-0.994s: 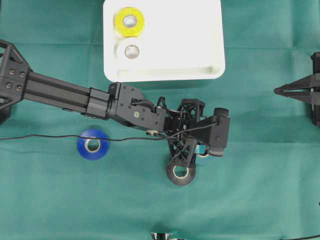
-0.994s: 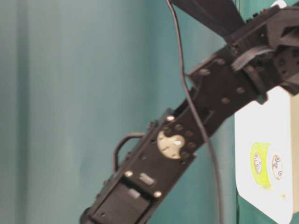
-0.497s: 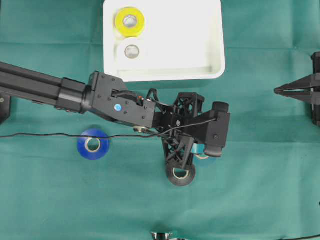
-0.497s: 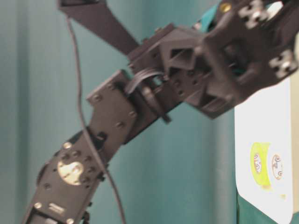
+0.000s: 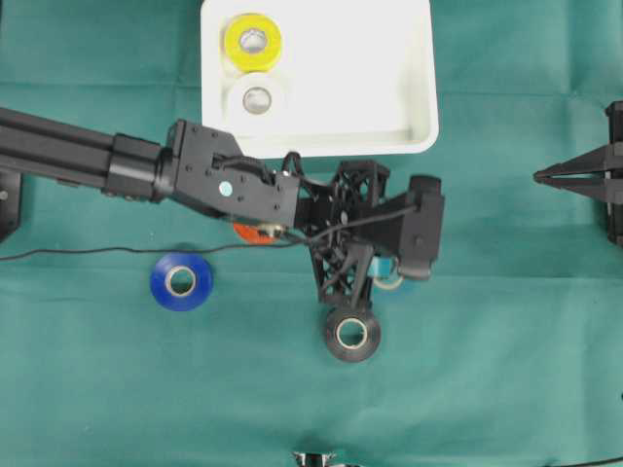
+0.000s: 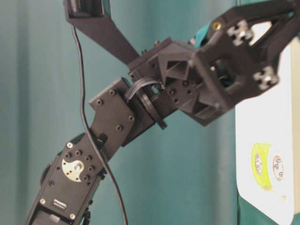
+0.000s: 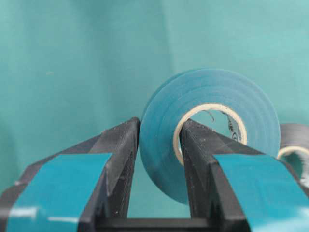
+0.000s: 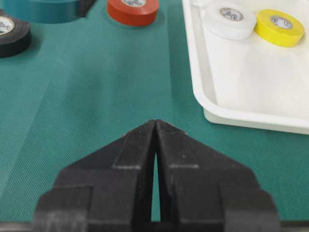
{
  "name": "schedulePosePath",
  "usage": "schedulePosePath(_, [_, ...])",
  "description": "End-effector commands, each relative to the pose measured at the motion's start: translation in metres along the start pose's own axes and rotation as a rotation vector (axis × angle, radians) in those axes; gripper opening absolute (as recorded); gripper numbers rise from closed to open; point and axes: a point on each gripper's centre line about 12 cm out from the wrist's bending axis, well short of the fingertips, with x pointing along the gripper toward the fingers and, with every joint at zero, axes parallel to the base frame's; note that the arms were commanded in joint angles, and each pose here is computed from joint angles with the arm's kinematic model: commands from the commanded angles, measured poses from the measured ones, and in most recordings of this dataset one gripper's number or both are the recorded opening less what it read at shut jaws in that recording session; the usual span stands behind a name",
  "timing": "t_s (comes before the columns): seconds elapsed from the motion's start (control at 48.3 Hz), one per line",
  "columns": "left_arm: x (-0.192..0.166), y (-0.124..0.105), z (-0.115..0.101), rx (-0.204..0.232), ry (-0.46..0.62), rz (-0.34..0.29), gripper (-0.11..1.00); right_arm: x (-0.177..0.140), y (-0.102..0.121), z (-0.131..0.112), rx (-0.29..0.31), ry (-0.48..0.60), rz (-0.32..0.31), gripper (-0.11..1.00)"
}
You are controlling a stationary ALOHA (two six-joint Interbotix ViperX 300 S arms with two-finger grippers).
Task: Put the tape into the white case with the left arm.
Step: 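Lift the teal tape into the tray's right side and release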
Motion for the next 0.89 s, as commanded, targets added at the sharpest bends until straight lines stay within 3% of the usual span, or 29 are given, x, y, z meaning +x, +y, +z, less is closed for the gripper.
schedulePosePath(0.0, [-0.026, 0.018, 0.018, -0.024, -0.065, 0.026, 0.27, 0.001, 0.000, 0.003, -0.003, -0.006, -0.001, -0.09])
schedulePosePath(0.166, [-0.033, 0.048, 0.012, -0.044, -0.064, 0.070, 0.27, 0.001, 0.000, 0.003, -0.003, -0.006, -0.001, -0.09])
schedulePosePath(0.394, [-0.033, 0.094, 0.006, -0.008, -0.082, 0.142, 0.27, 0.001, 0.000, 0.004, -0.004, -0.008, -0.001, -0.09])
schedulePosePath(0.663, [-0.034, 0.144, -0.009, -0.062, -0.070, 0.212, 0.27, 0.001, 0.000, 0.003, -0.003, -0.006, -0.001, -0.09])
schedulePosePath(0.87, [-0.038, 0.166, -0.014, -0.066, -0.076, 0.248, 0.27, 0.001, 0.000, 0.003, -0.003, -0.006, -0.001, -0.09])
